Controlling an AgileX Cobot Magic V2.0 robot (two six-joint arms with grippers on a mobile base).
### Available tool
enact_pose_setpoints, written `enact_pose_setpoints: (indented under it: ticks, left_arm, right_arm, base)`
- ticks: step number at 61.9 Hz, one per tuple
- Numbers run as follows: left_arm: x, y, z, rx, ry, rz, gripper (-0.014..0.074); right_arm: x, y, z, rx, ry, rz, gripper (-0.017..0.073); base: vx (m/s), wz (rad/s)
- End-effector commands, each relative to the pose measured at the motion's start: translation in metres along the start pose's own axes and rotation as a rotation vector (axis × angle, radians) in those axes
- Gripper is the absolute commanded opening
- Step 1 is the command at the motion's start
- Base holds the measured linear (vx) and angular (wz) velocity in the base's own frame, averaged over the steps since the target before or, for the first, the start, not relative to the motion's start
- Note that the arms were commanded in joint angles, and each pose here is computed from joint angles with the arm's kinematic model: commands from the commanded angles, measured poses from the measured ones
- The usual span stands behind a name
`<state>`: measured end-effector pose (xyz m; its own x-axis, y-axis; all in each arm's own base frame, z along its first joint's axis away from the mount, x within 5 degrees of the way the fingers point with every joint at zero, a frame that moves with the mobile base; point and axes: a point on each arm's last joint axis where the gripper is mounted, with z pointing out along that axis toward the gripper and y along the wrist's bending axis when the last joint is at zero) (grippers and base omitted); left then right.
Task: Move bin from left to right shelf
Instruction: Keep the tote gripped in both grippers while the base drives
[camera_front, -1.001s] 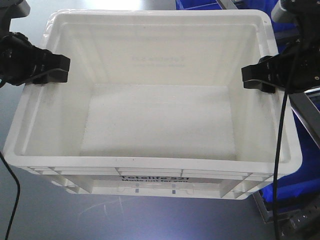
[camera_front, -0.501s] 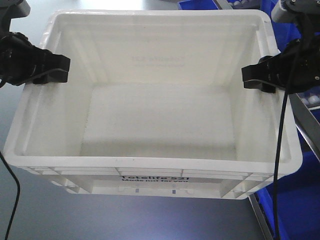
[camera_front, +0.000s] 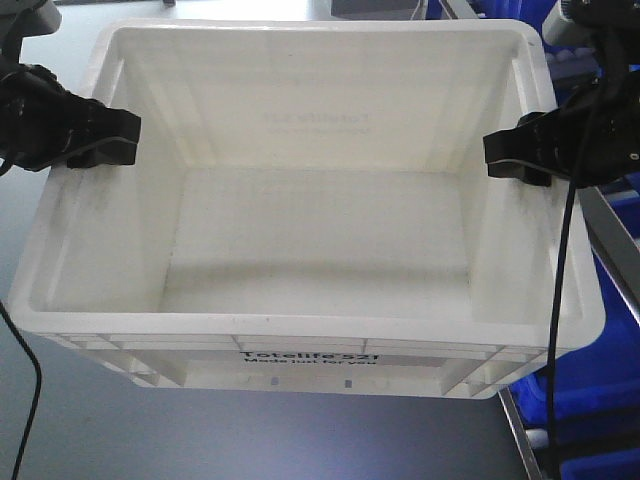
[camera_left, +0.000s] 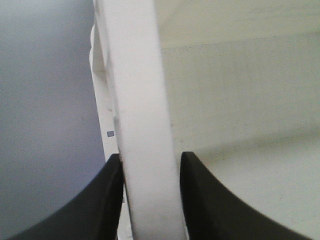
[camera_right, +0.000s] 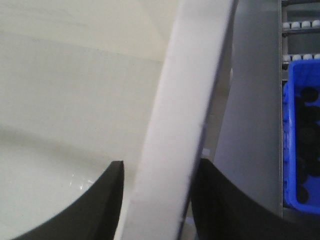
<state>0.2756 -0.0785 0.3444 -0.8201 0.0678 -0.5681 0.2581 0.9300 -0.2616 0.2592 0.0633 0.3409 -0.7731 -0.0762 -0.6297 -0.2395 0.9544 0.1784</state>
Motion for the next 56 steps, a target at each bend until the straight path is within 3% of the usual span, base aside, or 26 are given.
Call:
enact_pose_setpoints:
  ticks: [1,56]
  left_arm:
    - [-0.0103,-0.0141,-0.0266,0.064,-0.132,0.020,-0.0001]
    - [-0.0103,-0.0141,-0.0266,0.064,-0.132,0.020,-0.0001]
  right_arm:
    - [-0.0198,0.0013,-0.0216,0.019,-0.195,-0.030,-0.0008]
    - [-0.0199,0.0012,-0.0216,0.019,-0.196,-0.030,-0.0008]
  base:
    - [0.52,0.23]
    - [0.51,0.17]
